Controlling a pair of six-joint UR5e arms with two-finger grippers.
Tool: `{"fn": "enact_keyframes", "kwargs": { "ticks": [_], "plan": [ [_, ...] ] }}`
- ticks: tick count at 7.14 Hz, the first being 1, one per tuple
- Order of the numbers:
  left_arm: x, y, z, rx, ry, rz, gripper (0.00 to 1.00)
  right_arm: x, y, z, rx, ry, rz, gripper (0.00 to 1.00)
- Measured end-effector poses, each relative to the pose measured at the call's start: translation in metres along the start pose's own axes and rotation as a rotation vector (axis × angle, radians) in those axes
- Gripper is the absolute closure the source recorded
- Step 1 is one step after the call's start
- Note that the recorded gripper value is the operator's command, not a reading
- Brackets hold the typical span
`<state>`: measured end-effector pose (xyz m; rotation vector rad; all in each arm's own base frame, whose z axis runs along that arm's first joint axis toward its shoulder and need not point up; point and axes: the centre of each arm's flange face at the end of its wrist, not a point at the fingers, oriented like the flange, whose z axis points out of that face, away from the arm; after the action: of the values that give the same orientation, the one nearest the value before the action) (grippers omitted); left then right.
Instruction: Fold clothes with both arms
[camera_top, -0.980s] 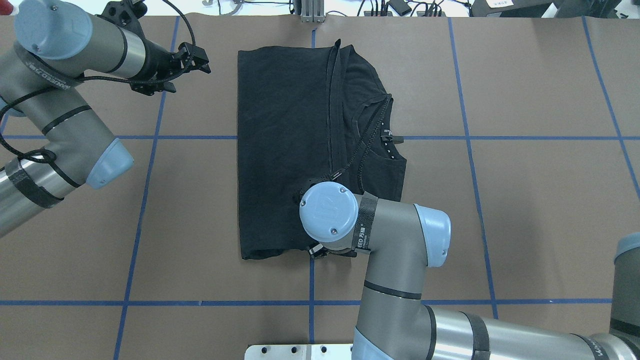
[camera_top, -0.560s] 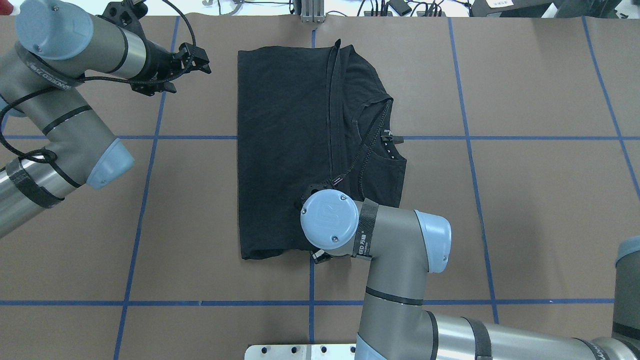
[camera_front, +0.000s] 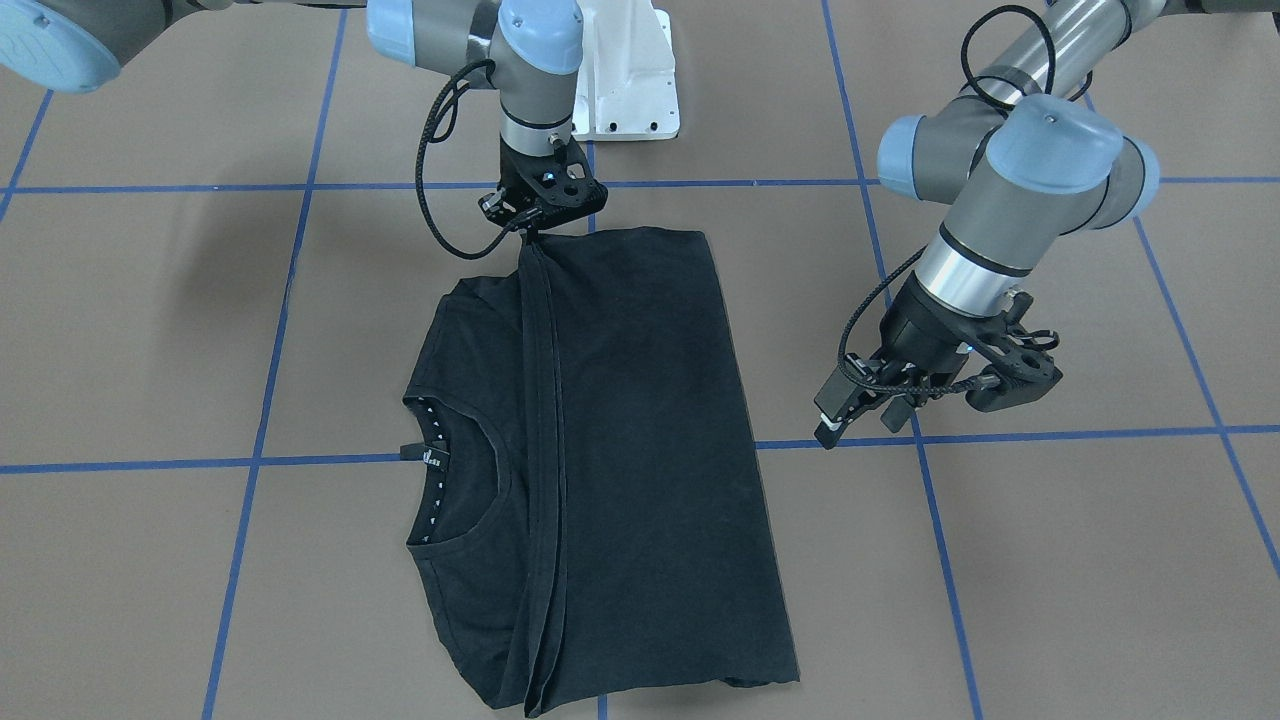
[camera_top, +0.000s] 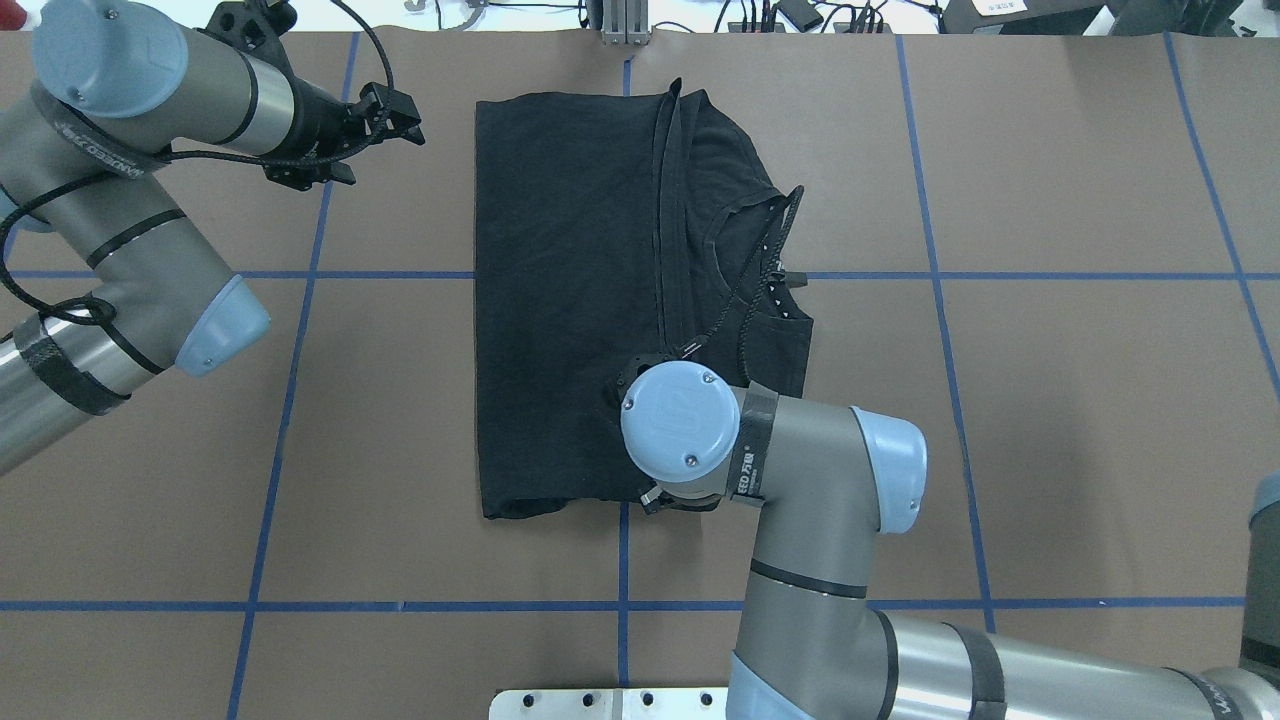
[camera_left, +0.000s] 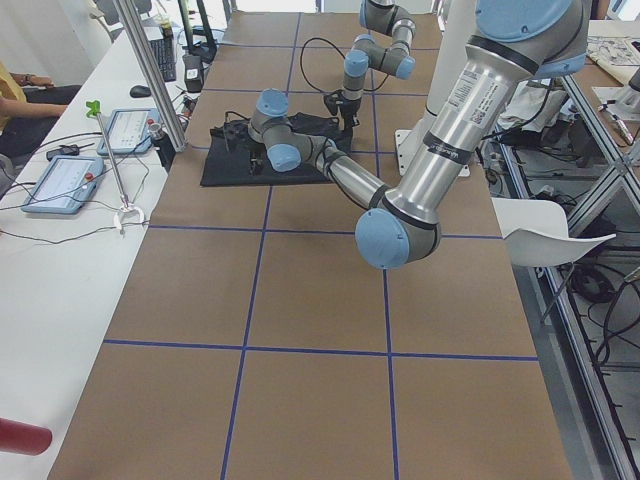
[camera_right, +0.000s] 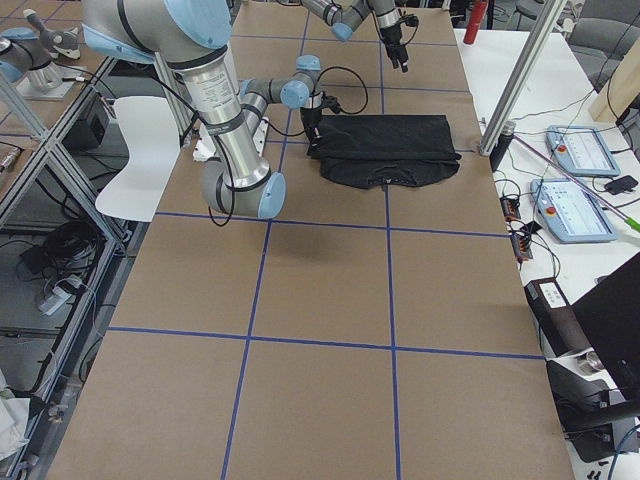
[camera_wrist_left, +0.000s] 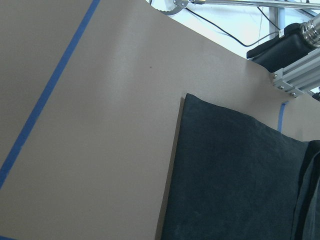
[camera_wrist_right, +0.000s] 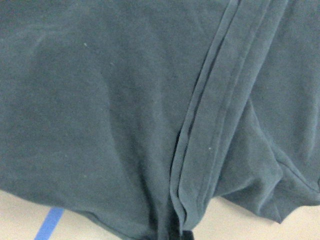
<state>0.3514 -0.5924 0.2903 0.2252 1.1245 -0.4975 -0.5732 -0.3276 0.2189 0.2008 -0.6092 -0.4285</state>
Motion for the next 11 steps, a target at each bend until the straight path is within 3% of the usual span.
{"fn": "enact_keyframes", "kwargs": {
  "ticks": [2,4,5,7,8,11],
  "plan": [
    [0.004,0.003,-0.002,-0.003,0.008,-0.024,0.00,0.042,0.012,-0.036,-0.026,0.007,0.012,1.00],
    [0.008,0.009,-0.001,-0.009,0.012,-0.035,0.00,0.066,0.049,-0.031,-0.081,0.056,0.077,1.00],
    [0.008,0.010,-0.002,-0.010,0.013,-0.039,0.00,0.069,0.064,-0.016,-0.111,0.081,0.149,0.73],
    [0.009,0.011,-0.001,-0.012,0.013,-0.045,0.00,0.085,0.070,0.000,-0.138,0.116,0.243,0.55],
    [0.008,0.011,-0.001,-0.012,0.012,-0.046,0.00,0.099,0.076,0.006,-0.150,0.130,0.258,0.01],
    [0.008,0.011,0.001,-0.013,0.010,-0.043,0.00,0.113,0.077,-0.008,-0.130,0.116,0.274,0.00]
  ]
}}
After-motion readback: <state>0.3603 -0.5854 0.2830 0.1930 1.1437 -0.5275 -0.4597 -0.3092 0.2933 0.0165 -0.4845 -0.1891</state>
